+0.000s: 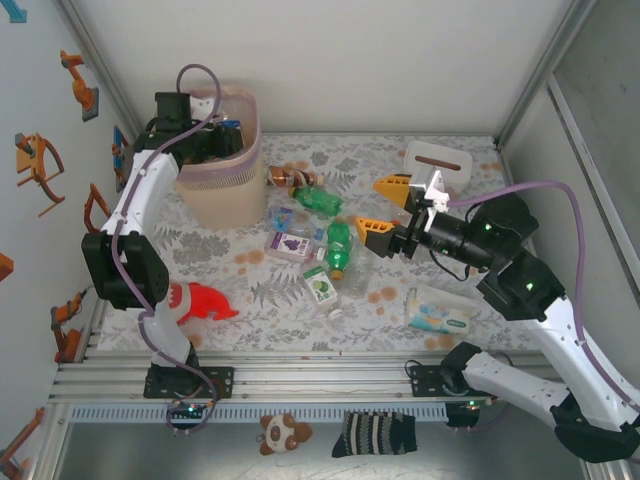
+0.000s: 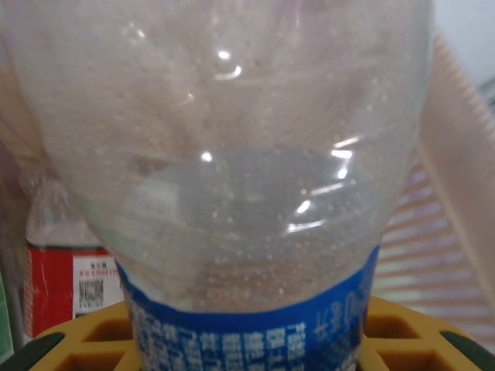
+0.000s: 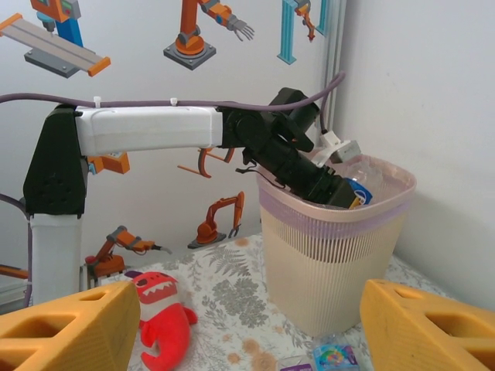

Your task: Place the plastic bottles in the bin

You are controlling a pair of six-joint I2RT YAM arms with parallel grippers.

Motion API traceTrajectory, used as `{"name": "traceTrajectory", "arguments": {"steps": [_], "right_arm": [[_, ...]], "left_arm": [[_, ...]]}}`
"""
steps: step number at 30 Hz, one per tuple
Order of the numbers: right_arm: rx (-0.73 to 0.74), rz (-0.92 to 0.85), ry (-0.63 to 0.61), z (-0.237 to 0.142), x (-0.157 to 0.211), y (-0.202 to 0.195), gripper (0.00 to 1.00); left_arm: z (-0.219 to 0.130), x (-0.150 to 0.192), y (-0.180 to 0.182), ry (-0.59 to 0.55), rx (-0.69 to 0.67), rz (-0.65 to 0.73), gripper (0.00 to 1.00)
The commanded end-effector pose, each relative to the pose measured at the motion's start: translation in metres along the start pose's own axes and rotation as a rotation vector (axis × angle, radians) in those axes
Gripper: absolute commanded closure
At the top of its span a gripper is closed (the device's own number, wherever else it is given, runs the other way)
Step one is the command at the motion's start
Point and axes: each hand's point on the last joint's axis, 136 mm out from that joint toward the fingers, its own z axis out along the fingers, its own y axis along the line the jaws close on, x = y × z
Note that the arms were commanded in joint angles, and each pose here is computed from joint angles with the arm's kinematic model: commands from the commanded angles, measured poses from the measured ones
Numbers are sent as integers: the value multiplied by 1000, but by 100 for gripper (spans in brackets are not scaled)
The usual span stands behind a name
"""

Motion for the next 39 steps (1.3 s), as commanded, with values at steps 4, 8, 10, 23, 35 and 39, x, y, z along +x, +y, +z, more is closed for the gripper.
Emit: {"name": "traceTrajectory", "arguments": {"steps": [4, 8, 10, 23, 35, 39], "right_arm": [[-3, -10, -13, -1, -5, 1, 26], [-4, -9, -10, -1, -4, 2, 26], [-6, -8, -9, 0, -3, 2, 26], [-8, -11, -13, -1, -3, 2, 26], [-9, -15, -8, 1, -2, 1, 26], [108, 5, 22, 1, 4, -19, 26]], "left_arm": [[-10, 28, -5, 146, 8, 28, 57], [-18, 37, -3, 200, -19, 48, 56], [-22, 39, -4, 220, -23, 59, 55], [-53, 15, -35, 151, 30, 120, 27], [-43, 1, -47, 93, 74, 158, 50], [-44, 2, -53, 83, 75, 171, 51]]}}
